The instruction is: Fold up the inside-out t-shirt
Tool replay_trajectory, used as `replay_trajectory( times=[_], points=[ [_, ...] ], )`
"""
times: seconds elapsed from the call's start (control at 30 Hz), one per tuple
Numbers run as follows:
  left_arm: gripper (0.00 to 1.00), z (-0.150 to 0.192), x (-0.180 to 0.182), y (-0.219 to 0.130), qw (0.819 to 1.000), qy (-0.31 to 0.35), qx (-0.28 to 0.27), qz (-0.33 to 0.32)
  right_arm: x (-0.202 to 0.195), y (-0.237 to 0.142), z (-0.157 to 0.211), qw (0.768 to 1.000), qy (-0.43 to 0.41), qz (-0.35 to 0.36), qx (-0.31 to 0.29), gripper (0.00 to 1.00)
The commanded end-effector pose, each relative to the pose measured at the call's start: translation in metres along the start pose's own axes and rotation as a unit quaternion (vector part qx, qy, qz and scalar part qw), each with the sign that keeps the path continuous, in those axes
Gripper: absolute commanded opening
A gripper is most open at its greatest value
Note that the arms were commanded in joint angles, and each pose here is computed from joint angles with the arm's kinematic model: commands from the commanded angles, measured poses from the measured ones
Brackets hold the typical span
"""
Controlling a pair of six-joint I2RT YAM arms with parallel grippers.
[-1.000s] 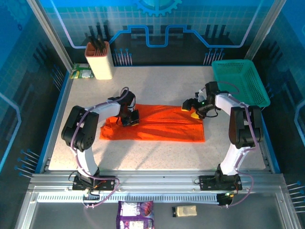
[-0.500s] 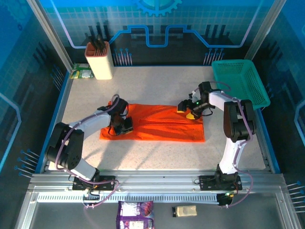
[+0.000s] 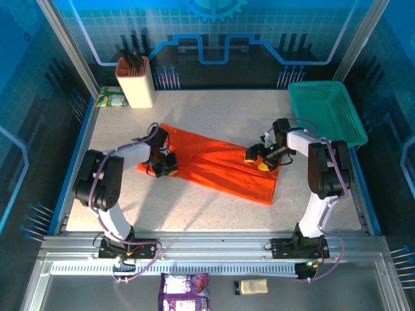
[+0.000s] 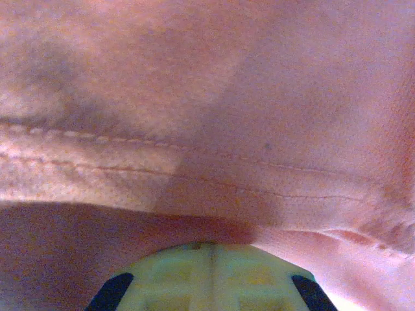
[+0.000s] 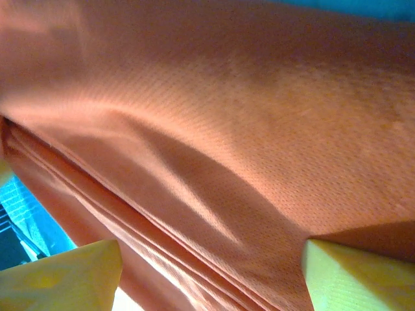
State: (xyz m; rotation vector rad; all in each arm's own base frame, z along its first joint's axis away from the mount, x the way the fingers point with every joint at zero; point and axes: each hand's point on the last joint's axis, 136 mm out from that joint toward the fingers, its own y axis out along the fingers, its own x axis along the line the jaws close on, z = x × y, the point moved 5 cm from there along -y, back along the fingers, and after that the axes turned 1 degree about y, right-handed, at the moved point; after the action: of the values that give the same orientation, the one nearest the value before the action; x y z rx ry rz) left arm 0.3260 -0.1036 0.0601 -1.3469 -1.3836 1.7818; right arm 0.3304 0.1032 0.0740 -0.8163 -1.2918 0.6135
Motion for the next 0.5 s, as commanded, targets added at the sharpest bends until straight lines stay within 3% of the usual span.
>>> replay_trajectory(
  times=[0.0, 0.3, 0.47],
  points=[
    [0.03, -0.033, 0.0, 0.013, 1.0, 0.022, -0.001, -0.017, -0.008, 0.001, 0.03, 0.999, 0.03, 0.013, 0.029, 0.75],
    [0.03, -0.131, -0.072, 0.049, 0.998, 0.037, -0.003, 0.041, 0.02, 0.031, 0.093, 0.997, 0.025, 0.005, 0.066, 0.75],
    [0.02, -0.168, -0.114, 0.073, 0.994, 0.041, -0.008, 0.103, 0.053, 0.063, 0.105, 0.996, 0.029, -0.034, 0.072, 0.75]
  ],
)
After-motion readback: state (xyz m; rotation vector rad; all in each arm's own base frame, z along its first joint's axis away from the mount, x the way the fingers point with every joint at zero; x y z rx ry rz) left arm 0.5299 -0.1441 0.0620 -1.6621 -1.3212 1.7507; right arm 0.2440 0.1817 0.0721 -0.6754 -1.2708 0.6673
